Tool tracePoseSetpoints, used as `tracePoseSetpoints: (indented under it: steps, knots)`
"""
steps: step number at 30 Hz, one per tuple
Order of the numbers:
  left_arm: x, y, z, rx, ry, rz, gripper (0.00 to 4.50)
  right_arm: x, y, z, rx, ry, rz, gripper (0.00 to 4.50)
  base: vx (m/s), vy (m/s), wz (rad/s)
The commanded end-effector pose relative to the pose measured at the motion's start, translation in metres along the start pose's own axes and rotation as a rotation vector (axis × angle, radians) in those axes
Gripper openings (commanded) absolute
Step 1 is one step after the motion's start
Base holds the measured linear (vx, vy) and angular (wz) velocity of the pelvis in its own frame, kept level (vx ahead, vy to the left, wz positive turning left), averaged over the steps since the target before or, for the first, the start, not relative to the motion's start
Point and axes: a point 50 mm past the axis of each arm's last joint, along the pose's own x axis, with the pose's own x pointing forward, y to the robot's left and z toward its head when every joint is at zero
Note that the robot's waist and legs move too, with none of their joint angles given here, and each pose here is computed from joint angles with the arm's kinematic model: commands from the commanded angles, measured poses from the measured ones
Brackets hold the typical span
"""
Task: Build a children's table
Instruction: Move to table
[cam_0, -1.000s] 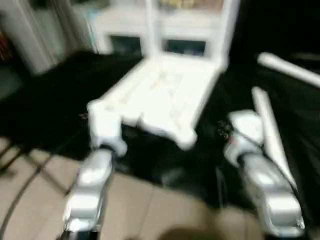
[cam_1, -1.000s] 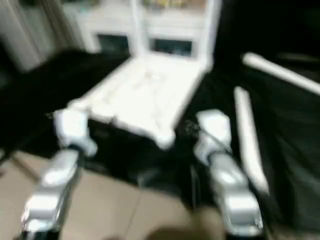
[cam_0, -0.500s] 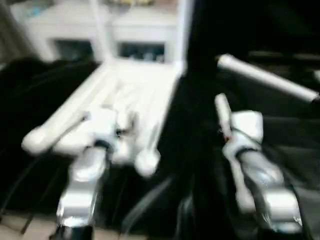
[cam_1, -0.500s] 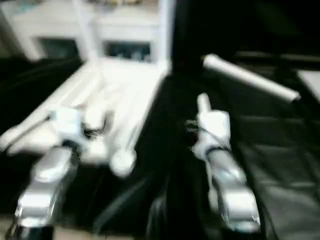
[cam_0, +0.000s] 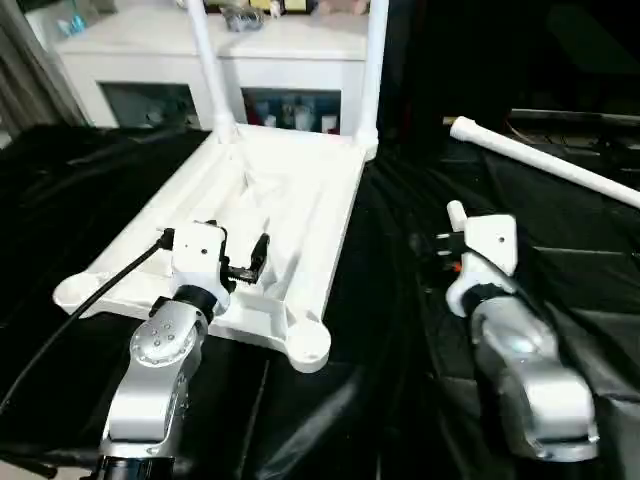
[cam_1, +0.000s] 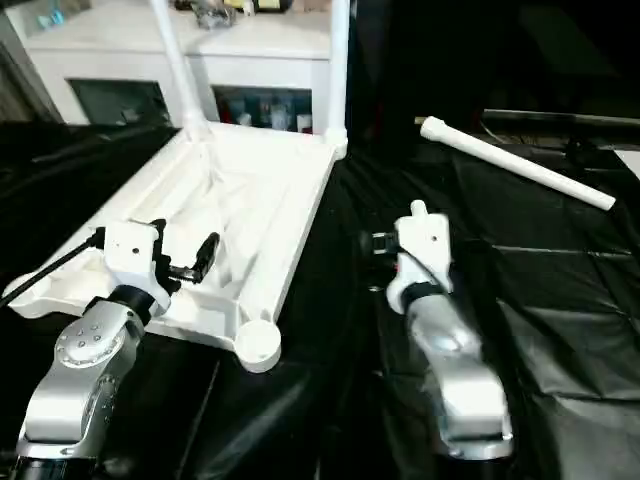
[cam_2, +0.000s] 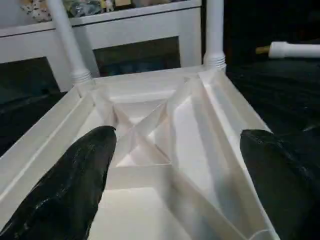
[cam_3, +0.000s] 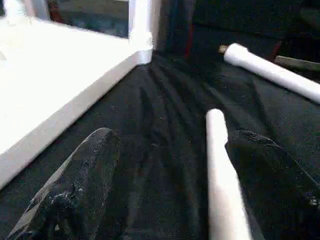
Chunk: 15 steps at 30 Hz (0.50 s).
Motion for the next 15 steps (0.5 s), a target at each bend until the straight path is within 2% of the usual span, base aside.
tracePoseSetpoints:
  steps: [1,4,6,8,11,15]
  knots:
    - [0.0011,-0.0055,0.0032,-0.018,-0.008,-0.036,4.46,0.0007,-0.0027,0.0042,-0.025,0.023,0.02,3.79,0.0,0.0,0.0]
    - [0.0021,-0.0071,0.0042,-0.01,-0.02,-0.031,4.46,0.0027,-0.0058,0.0091,-0.128,0.002,0.016,3.79,0.0,0.0,0.0]
    - [0.0023,-0.0069,0.004,-0.011,-0.02,-0.025,4.46,0.003,-0.0059,0.0094,-0.137,0.003,0.015,3.79,0.0,0.0,0.0]
    - [0.0023,-0.0063,0.0047,-0.013,-0.033,-0.006,4.46,0.0039,-0.0039,0.012,-0.154,-0.048,0.02,3.79,0.0,0.0,0.0]
    - [0.003,-0.0071,0.0052,-0.056,-0.042,0.009,4.46,0.0038,-0.0007,0.0097,-0.155,-0.04,0.023,3.79,0.0,0.0,0.0]
    - [0.0035,-0.007,0.006,-0.05,-0.042,0.014,4.46,0.0023,0.0028,0.0096,-0.134,-0.055,0.05,3.79,0.0,0.0,0.0]
